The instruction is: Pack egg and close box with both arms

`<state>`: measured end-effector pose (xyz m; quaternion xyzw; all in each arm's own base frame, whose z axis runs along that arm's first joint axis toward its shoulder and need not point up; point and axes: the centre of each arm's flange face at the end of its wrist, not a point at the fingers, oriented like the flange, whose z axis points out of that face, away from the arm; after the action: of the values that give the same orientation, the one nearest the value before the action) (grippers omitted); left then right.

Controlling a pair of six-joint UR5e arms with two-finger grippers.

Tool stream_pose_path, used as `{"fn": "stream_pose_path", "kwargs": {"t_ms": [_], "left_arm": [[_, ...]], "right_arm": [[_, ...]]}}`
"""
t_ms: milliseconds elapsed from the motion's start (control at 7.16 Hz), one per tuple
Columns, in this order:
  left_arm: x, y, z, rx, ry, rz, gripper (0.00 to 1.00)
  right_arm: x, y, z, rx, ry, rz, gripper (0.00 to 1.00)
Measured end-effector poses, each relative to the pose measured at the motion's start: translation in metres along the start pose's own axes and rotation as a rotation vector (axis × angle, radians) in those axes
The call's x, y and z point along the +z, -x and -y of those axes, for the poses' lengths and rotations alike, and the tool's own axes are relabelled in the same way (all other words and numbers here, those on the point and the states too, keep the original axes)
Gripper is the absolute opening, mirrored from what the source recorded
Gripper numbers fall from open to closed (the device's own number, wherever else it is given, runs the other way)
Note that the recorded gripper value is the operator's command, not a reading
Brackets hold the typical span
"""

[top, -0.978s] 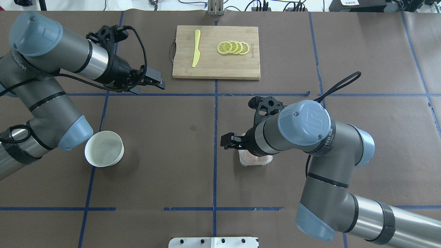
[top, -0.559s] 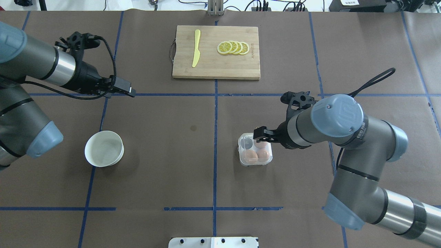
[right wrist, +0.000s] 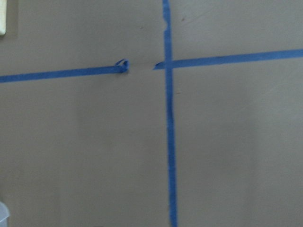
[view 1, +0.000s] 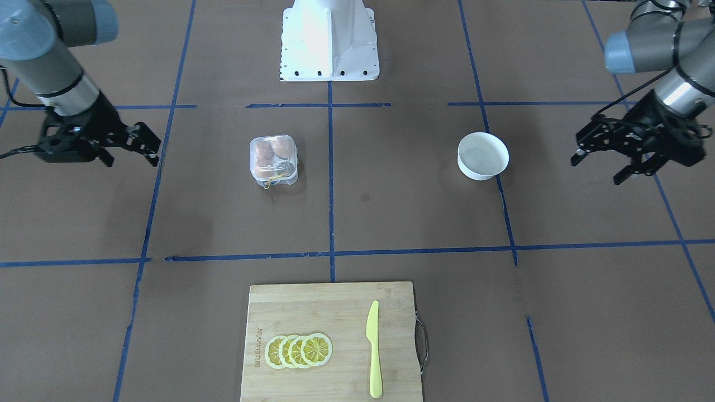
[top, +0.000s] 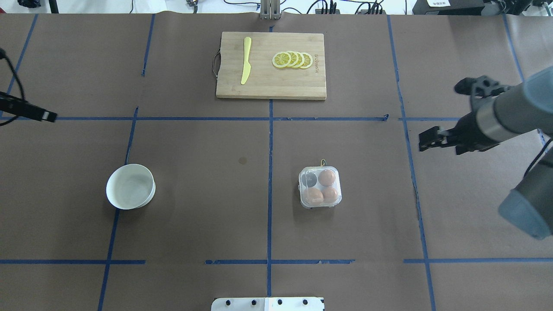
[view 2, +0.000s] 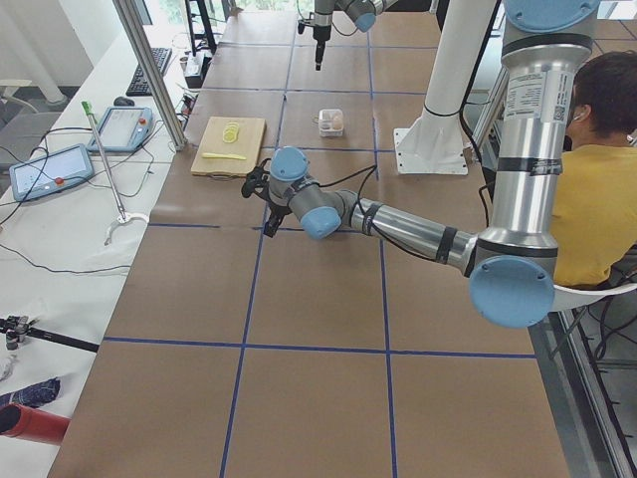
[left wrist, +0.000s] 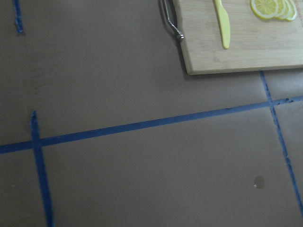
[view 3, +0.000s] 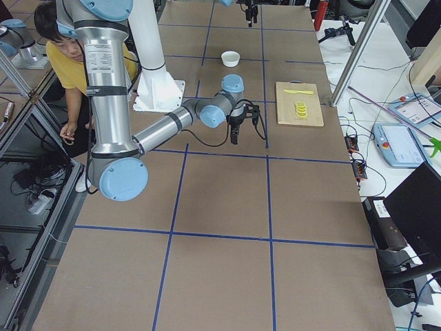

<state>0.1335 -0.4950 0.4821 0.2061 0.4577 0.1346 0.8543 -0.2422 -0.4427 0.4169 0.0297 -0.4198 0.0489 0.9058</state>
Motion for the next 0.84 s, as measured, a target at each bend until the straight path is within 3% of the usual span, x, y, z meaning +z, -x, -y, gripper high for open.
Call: {"fn": "stream_pose_path", "kwargs": {"t_ms": [279, 419, 559, 838], "left_arm": [[-0.052, 0.111, -0.034, 0.138, -0.011, 0.127, 1.00], [-0.085, 0.163, -0.052, 0.180, 0.011, 0.192, 1.00], [-0.111, 0.196, -0.067, 0.179, 0.045, 0.227, 1.00], [-0.129, 0.222, -0.081, 0.048, 0.120, 0.232, 1.00]], "right_arm": [[-0.061, -0.111, 0.028, -0.032, -0.008, 0.017, 1.00], [-0.085, -0.159, 0.035, -0.068, -0.007, -0.014, 1.00], [-0.104, -0.201, 0.038, -0.116, 0.020, -0.058, 1.00], [-0.126, -0.248, 0.035, -0.181, 0.079, -0.099, 1.00]]}}
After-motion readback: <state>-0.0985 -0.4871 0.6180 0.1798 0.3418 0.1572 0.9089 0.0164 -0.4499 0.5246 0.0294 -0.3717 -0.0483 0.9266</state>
